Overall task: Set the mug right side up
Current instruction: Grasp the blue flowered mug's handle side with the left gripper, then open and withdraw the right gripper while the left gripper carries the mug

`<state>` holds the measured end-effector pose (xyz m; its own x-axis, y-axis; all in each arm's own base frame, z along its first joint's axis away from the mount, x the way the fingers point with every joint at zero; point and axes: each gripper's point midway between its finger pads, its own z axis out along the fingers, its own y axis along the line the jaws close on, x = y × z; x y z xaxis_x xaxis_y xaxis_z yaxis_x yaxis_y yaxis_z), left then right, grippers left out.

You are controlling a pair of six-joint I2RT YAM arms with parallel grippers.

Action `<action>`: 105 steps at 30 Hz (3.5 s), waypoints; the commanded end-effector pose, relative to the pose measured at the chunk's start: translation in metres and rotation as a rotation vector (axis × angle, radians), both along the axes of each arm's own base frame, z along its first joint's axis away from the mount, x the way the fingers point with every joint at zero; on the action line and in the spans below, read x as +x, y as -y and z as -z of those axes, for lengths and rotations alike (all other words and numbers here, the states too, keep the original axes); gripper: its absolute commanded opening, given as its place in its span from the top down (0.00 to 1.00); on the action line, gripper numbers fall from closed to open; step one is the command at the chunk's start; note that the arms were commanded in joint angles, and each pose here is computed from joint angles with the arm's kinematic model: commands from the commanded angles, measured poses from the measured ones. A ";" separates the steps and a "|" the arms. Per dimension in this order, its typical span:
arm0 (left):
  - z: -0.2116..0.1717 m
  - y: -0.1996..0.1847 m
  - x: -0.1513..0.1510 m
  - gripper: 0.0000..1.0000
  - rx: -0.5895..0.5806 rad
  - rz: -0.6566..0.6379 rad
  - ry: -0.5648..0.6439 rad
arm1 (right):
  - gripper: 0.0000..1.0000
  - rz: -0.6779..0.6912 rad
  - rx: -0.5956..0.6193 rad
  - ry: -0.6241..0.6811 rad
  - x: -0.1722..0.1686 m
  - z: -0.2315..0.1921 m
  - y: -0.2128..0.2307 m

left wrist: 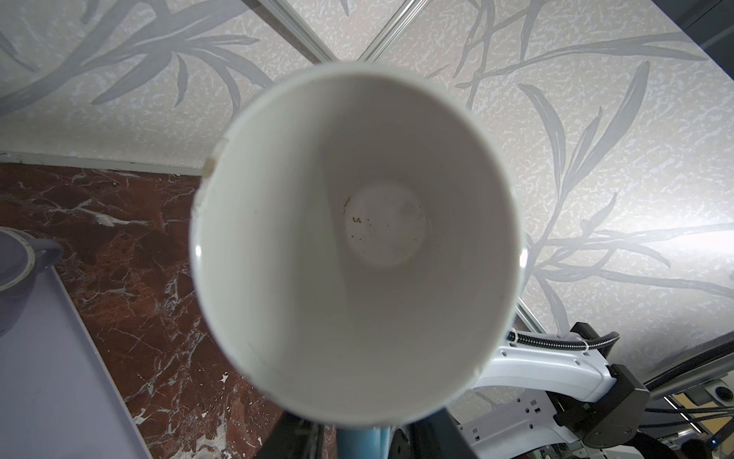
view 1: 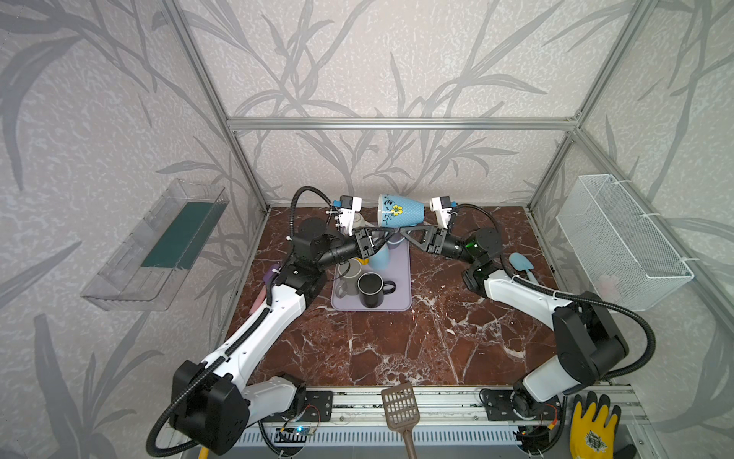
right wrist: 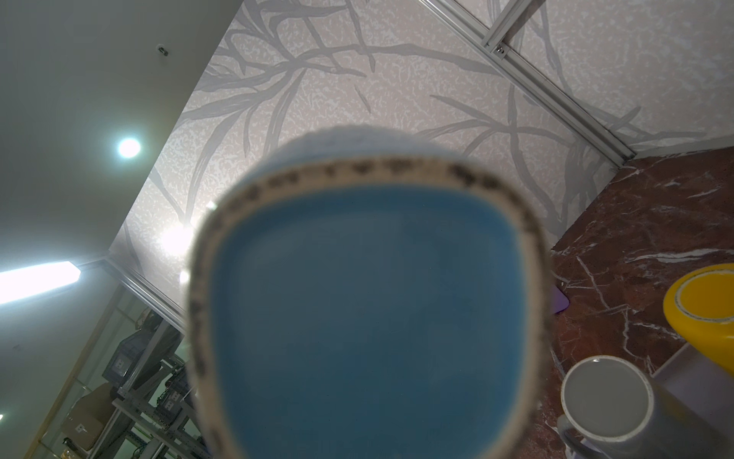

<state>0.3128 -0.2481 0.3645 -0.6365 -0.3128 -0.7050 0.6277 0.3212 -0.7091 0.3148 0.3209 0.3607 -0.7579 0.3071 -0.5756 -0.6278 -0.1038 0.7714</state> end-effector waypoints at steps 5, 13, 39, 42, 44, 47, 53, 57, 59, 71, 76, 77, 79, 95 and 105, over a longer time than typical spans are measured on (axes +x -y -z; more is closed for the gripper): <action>-0.004 -0.001 0.001 0.62 -0.002 0.005 0.028 | 1.00 -0.022 0.074 0.140 -0.015 -0.037 0.001; -0.005 -0.003 0.001 0.76 0.000 -0.003 0.031 | 1.00 -0.029 0.069 0.129 -0.013 -0.034 -0.002; -0.015 -0.022 -0.002 1.00 0.035 -0.101 0.087 | 0.63 -0.015 -0.053 0.104 -0.011 -0.008 -0.011; -0.014 -0.026 0.001 1.00 0.053 -0.128 0.078 | 0.57 -0.018 -0.063 0.096 -0.011 -0.003 -0.011; -0.012 -0.030 0.003 1.00 0.068 -0.146 0.070 | 0.54 -0.018 -0.071 0.092 -0.012 0.001 -0.011; -0.006 -0.037 0.008 1.00 0.099 -0.182 0.049 | 0.52 -0.018 -0.092 0.083 -0.013 0.006 -0.010; 0.017 -0.059 0.021 1.00 0.229 -0.293 -0.017 | 0.51 0.024 -0.187 0.077 -0.013 0.022 -0.007; 0.035 -0.077 0.029 1.00 0.347 -0.373 -0.055 | 0.51 0.110 -0.321 0.044 -0.007 0.045 0.002; 0.041 -0.085 0.032 1.00 0.396 -0.402 -0.069 | 0.51 0.169 -0.383 0.047 -0.003 0.053 0.009; 0.065 -0.146 0.043 1.00 0.720 -0.611 -0.135 | 0.51 0.270 -0.535 0.052 -0.004 0.075 0.029; 0.073 -0.173 0.047 1.00 0.846 -0.684 -0.173 | 0.51 0.277 -0.539 0.050 -0.006 0.074 0.032; 0.075 -0.178 0.049 1.00 0.873 -0.696 -0.179 | 0.51 0.276 -0.539 0.050 -0.007 0.073 0.033; 0.080 -0.187 0.053 1.00 0.918 -0.712 -0.197 | 0.51 0.275 -0.541 0.049 -0.008 0.071 0.033; 0.147 -0.251 0.128 1.00 1.097 -0.749 -0.430 | 0.46 0.288 -0.584 0.027 -0.015 0.076 0.042; 0.188 -0.272 0.171 1.00 1.179 -0.706 -0.487 | 0.45 0.296 -0.617 0.036 -0.021 0.074 0.048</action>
<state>0.4686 0.0145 0.1559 -0.8719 -0.0870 -0.4820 -0.1354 0.9886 0.0665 0.2987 0.2758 0.2766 -0.6933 0.1149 -0.7114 -0.5668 0.5226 0.6368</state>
